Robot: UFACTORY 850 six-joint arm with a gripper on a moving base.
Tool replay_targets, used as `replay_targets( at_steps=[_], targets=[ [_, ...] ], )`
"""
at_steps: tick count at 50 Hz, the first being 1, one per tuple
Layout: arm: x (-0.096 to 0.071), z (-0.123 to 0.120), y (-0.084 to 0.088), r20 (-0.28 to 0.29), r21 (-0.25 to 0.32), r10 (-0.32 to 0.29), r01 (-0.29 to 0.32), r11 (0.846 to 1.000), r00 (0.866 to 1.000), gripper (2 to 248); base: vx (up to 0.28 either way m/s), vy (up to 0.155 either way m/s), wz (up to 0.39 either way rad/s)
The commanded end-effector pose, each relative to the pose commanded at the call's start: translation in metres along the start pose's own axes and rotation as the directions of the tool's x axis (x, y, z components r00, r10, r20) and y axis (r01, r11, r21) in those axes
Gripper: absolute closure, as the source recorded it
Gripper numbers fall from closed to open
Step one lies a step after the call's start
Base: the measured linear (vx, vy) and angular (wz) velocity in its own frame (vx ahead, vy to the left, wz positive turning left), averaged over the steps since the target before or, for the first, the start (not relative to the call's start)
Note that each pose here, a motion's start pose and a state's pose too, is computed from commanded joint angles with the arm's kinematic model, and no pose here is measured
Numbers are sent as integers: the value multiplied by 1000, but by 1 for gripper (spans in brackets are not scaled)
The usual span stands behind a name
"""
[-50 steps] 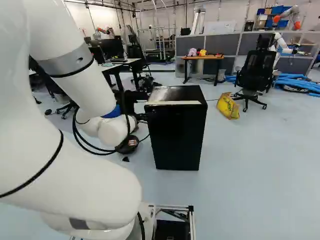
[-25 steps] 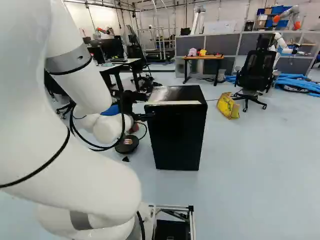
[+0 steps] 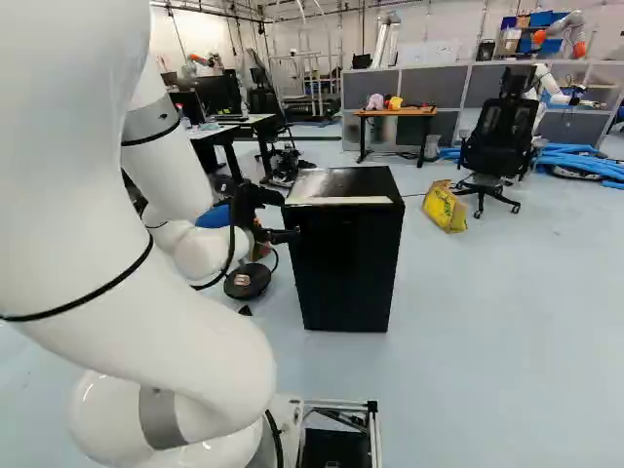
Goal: Grab a drink from the fridge
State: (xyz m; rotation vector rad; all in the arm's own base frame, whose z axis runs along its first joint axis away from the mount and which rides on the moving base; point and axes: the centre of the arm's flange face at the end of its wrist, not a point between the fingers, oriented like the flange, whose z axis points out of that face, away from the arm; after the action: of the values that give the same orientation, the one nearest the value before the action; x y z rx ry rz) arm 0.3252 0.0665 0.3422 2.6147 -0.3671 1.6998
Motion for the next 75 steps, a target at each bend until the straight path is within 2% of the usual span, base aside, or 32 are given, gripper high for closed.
replay_targets(
  at_steps=[23, 43, 59, 75],
  targets=[
    [-12, 28, -28, -17, -58, 17, -18, 998, 1000, 3, 0, 0, 0],
    [-22, 57, -52, -61, -125, 31, -38, 991, 998, 3, 0, 0, 0],
    [-31, 79, -69, -115, -198, 44, -67, 978, 992, 3, 0, 0, 0],
    [-42, 101, -86, -178, -275, 51, -99, 956, 983, 3, 0, 0, 0]
  ],
)
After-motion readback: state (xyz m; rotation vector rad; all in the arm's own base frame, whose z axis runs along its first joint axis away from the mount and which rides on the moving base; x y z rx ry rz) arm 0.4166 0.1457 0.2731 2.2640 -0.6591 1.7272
